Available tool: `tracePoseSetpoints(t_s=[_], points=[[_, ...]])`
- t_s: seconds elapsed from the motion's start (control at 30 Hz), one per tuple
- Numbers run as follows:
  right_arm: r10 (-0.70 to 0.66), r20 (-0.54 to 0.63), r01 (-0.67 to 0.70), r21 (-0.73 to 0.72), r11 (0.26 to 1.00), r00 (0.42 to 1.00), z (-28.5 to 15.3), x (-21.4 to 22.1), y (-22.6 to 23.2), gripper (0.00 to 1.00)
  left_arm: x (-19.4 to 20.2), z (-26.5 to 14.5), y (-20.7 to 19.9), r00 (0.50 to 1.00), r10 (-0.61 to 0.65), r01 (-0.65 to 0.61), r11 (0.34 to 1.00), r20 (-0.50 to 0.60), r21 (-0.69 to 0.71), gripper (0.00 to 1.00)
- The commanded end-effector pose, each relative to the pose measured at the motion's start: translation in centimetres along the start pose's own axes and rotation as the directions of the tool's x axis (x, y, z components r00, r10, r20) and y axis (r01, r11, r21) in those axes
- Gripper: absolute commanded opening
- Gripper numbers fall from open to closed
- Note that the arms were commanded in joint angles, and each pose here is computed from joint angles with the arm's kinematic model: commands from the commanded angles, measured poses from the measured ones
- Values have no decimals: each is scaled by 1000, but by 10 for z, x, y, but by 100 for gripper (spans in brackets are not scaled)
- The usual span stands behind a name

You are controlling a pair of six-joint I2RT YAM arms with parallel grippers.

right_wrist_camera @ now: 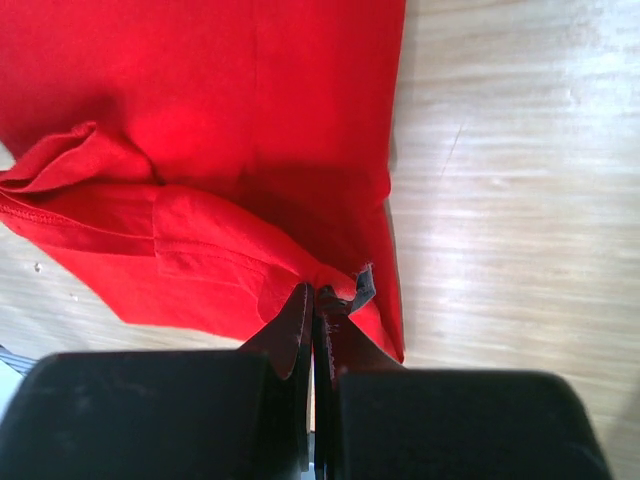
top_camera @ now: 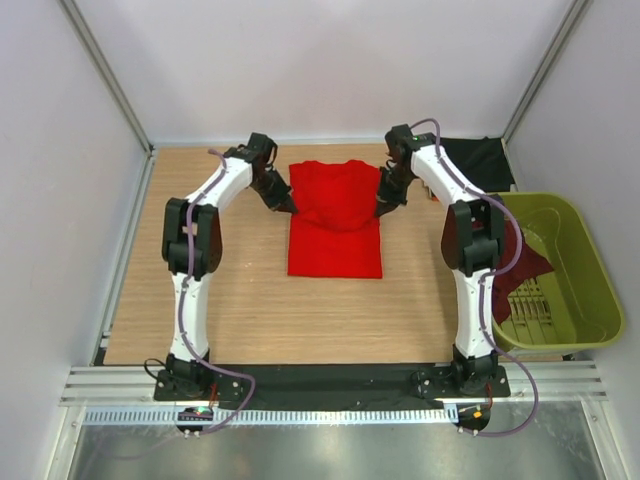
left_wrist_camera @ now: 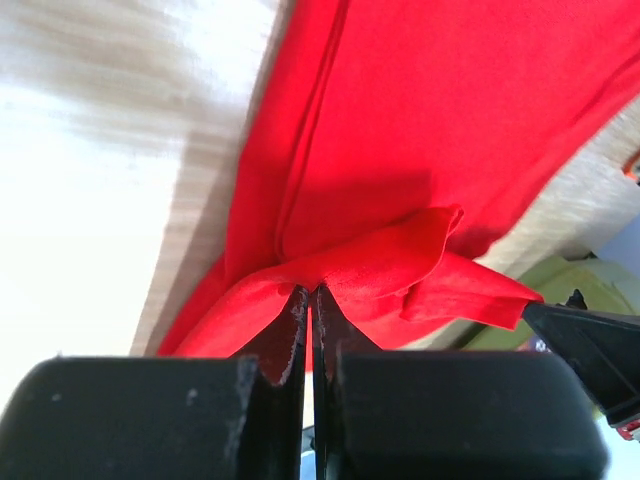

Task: Fold and stack the t-shirts
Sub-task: Fold the tshirt

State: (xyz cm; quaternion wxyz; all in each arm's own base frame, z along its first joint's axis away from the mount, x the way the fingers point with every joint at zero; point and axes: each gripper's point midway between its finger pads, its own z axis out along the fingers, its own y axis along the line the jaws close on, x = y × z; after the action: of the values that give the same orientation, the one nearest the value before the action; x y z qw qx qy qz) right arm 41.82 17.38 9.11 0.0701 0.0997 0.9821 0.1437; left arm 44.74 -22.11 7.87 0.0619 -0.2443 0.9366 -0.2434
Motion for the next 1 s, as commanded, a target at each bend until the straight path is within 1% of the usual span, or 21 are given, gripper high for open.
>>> tracePoseSetpoints(t_s=[0.0, 0.13, 0.2, 0.23, 0.27, 0.3, 0.33, 0.37, 0.4, 0.43, 0.5, 0.53, 0.57, 0.63, 0.67, 0.7, 0.73, 0.77, 0.8, 0.83, 0.97], points=[[2, -8, -2, -35, 999, 1000, 2, -9, 6, 1, -12, 1, -8, 1000, 20, -20, 999, 3, 31, 0], [30, -13, -31, -42, 999, 999, 13, -17, 6, 1, -22, 6, -9, 1000, 14, -14, 999, 6, 50, 0], [46, 0, -46, -55, 997, 999, 16, -24, 7, 3, -28, 8, -5, 1000, 0, 0, 999, 5, 44, 1], [59, 7, -59, -61, 996, 998, 16, -29, 6, 6, -30, 6, -7, 1000, 2, -3, 999, 11, 47, 4], [70, 11, -69, -82, 994, 997, 17, -35, 10, 10, -32, 5, -8, 1000, 10, -10, 999, 15, 53, 10], [82, 24, -79, -92, 993, 996, 13, -42, 11, 14, -35, 3, -9, 1000, 17, -19, 998, 22, 58, 23], [92, 37, -88, -91, 992, 995, 8, -48, 10, 20, -39, -5, -9, 998, 51, -53, 997, 38, 55, 28], [90, 81, -82, -93, 992, 993, -5, -57, 14, 25, -45, -15, -15, 995, 79, -83, 995, 66, 62, 32], [89, 100, -79, -101, 992, 991, -14, -60, 16, 27, -50, -21, -14, 989, 104, -109, 993, 102, 42, 36], [87, 109, -75, -108, 991, 990, -19, -60, 18, 28, -52, -35, -18, 980, 150, -157, 987, 132, 41, 37], [97, 90, -85, -125, 989, 991, -28, -47, 20, 31, -48, -43, -13, 974, 174, -178, 984, 144, 16, 38], [108, 51, -102, -111, 989, 993, -17, -34, 13, 31, -41, -56, -18, 969, 194, -202, 979, 154, 33, 38], [100, 45, -94, -118, 989, 994, -17, -26, 17, 30, -30, -47, -9, 970, 205, -210, 977, 128, 35, 38], [84, 56, -76, -133, 988, 995, -25, -15, 21, 26, -16, -47, -7, 968, 223, -229, 972, 113, 47, 35], [81, 41, -75, -130, 989, 996, -16, -6, 18, 22, -7, -49, -12, 962, 247, -257, 964, 119, 69, 34], [68, 41, -62, -136, 989, 997, -17, 0, 22, 20, 3, -40, -3, 965, 247, -253, 965, 90, 66, 32], [58, 21, -54, -135, 989, 998, -11, 8, 25, 17, 13, -34, -6, 963, 260, -265, 960, 69, 88, 29], [58, 12, -56, -140, 989, 998, -9, 10, 25, 16, 16, -30, -6, 964, 262, -266, 960, 55, 91, 29], [47, 5, -45, -142, 989, 999, -7, 13, 28, 15, 18, -28, -10, 961, 273, -277, 955, 46, 106, 25], [45, -4, -45, -133, 990, 999, -1, 14, 27, 15, 20, -25, -13, 959, 282, -284, 952, 37, 116, 24], [42, 25, -39, -110, 993, 999, 15, 0, 25, 15, 15, -7, -21, 955, 295, -295, 948, 21, 120, 24]])
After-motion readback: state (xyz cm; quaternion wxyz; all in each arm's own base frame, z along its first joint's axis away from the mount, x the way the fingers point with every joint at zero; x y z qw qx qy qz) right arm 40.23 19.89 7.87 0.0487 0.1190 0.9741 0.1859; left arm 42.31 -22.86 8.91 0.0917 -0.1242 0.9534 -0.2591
